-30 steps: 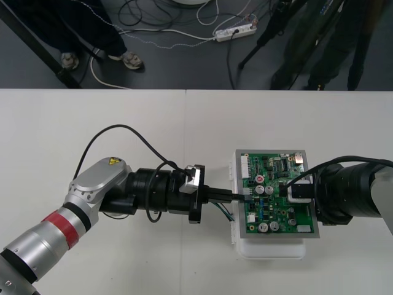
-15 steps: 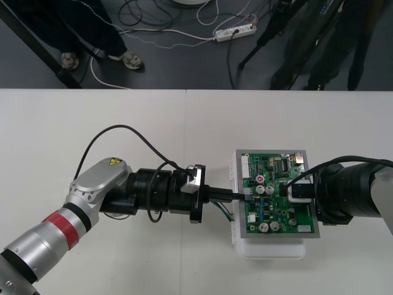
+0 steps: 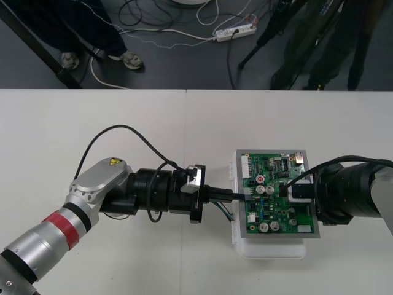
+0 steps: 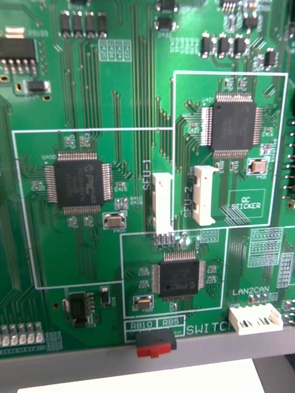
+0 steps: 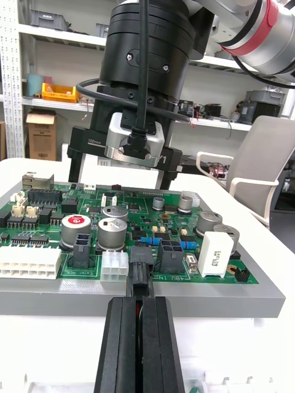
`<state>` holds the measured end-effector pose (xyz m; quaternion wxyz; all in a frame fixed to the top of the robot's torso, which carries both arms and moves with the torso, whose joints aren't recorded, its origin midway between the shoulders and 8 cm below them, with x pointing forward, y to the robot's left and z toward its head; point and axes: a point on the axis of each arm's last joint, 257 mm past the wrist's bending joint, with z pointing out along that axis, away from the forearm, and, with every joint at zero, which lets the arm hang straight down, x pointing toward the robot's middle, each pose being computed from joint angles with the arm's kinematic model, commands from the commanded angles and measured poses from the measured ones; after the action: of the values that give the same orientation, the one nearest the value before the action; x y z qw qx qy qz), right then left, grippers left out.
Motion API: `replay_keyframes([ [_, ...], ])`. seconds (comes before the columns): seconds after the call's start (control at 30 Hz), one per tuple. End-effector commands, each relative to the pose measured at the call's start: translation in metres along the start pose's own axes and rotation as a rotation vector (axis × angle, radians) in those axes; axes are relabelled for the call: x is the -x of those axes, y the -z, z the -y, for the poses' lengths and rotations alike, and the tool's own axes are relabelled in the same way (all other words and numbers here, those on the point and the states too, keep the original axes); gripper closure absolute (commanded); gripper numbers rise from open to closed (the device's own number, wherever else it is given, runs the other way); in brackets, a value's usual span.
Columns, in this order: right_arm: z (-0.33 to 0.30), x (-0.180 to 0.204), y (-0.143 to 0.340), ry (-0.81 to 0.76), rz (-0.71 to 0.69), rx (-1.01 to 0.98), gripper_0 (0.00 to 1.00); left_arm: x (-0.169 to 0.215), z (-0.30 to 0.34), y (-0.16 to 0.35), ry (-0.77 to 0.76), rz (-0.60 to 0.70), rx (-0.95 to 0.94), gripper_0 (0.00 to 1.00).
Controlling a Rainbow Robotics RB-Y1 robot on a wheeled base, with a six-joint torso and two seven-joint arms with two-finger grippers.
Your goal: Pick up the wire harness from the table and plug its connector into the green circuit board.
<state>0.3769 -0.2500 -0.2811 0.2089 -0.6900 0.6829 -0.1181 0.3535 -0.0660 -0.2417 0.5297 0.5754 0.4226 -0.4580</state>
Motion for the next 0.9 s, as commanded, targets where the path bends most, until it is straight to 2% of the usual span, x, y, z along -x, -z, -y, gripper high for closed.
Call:
replay_keyframes([
  [0.03, -0.0034, 0.0137, 0.0024, -0.019, 0.022, -0.006, 0.00, 0.0213, 0.0001, -0.0292, -0.087, 0.031, -0.035, 1.00],
  [0.9, -0.0034, 0.0137, 0.0024, -0.015, 0.022, -0.006, 0.00, 0.0169, 0.0039, -0.0284, -0.086, 0.025, -0.036, 1.00],
])
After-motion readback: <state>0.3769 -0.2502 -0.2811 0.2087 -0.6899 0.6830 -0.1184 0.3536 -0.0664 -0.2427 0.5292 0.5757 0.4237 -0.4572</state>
